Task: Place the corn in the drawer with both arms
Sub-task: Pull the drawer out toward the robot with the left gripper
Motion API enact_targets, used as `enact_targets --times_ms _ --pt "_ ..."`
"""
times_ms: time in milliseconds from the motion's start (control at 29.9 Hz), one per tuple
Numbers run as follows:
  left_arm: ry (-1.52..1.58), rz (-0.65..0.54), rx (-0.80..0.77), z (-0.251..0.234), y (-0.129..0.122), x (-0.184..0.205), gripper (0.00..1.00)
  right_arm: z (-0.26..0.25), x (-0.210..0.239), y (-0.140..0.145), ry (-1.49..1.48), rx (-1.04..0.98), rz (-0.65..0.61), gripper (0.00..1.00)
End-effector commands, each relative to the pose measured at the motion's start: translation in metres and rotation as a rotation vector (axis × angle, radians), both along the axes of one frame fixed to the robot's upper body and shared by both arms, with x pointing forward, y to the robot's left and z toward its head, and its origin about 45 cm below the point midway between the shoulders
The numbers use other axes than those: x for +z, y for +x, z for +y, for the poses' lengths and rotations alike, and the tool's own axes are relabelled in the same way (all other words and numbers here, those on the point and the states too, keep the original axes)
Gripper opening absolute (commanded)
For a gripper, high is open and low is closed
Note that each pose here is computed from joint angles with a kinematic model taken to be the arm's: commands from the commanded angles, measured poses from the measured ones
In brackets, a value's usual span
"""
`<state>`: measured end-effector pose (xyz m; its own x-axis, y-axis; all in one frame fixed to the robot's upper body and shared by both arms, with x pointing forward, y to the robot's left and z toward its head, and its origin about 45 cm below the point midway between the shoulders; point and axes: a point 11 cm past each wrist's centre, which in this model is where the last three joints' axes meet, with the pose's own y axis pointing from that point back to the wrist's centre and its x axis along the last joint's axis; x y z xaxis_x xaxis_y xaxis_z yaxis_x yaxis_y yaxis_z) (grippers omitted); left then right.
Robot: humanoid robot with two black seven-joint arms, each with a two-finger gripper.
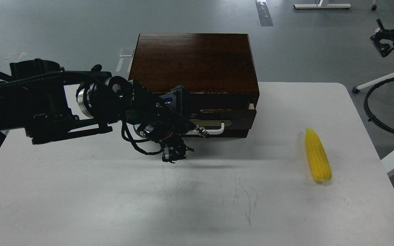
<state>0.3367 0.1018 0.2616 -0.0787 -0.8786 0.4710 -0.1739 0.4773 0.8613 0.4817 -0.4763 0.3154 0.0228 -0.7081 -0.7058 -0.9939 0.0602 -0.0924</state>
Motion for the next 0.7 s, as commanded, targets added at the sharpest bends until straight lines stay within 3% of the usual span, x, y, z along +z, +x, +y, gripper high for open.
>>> enact_targets --times_ms 0,668 --pt "-0.002 0.003 -0.008 -0.001 -0.002 0.000 0.58 0.000 0.000 0.000 0.000 0.000 0.000 1.00" --pt "-0.011 0.024 -0.049 -0.004 -0.017 0.002 0.58 -0.003 0.001 -0.001 -0.006 -0.006 0.001 1.00"
